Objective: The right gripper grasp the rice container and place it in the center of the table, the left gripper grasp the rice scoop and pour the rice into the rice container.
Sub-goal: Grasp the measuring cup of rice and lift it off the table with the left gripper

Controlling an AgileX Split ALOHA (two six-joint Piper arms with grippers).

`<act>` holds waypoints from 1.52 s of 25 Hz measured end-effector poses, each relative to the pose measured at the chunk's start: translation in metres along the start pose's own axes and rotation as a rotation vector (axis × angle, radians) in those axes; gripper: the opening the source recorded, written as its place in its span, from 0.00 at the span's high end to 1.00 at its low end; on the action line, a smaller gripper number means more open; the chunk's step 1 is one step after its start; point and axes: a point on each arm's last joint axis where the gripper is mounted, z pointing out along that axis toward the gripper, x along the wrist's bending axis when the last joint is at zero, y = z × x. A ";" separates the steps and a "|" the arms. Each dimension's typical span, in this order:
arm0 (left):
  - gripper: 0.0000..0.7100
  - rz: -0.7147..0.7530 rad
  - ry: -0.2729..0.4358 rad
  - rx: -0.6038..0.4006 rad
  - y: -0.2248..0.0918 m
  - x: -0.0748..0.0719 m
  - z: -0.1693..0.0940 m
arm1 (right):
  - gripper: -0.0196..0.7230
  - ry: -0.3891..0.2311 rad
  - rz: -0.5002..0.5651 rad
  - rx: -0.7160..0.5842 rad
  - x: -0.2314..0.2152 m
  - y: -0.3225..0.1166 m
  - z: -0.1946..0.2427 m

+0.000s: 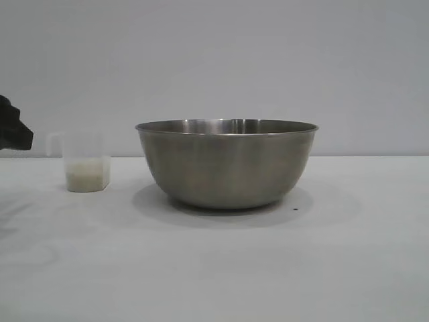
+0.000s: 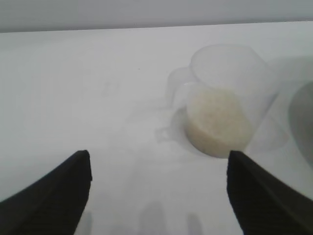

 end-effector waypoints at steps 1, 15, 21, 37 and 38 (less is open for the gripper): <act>0.45 0.000 0.000 -0.002 0.000 0.000 0.003 | 0.28 0.000 0.000 0.000 0.000 0.000 0.000; 0.48 0.000 -0.002 -0.027 -0.002 0.000 0.029 | 0.28 0.000 0.000 0.000 0.000 0.000 0.000; 0.48 0.000 -0.002 -0.043 0.001 0.000 0.035 | 0.28 0.000 0.000 0.000 0.000 0.000 0.000; 0.48 0.003 -0.011 -0.061 0.000 -0.001 0.052 | 0.28 0.000 0.000 0.000 0.000 0.000 0.000; 0.48 0.003 -0.011 -0.063 0.000 -0.001 0.053 | 0.28 0.000 0.000 0.000 0.000 0.000 0.000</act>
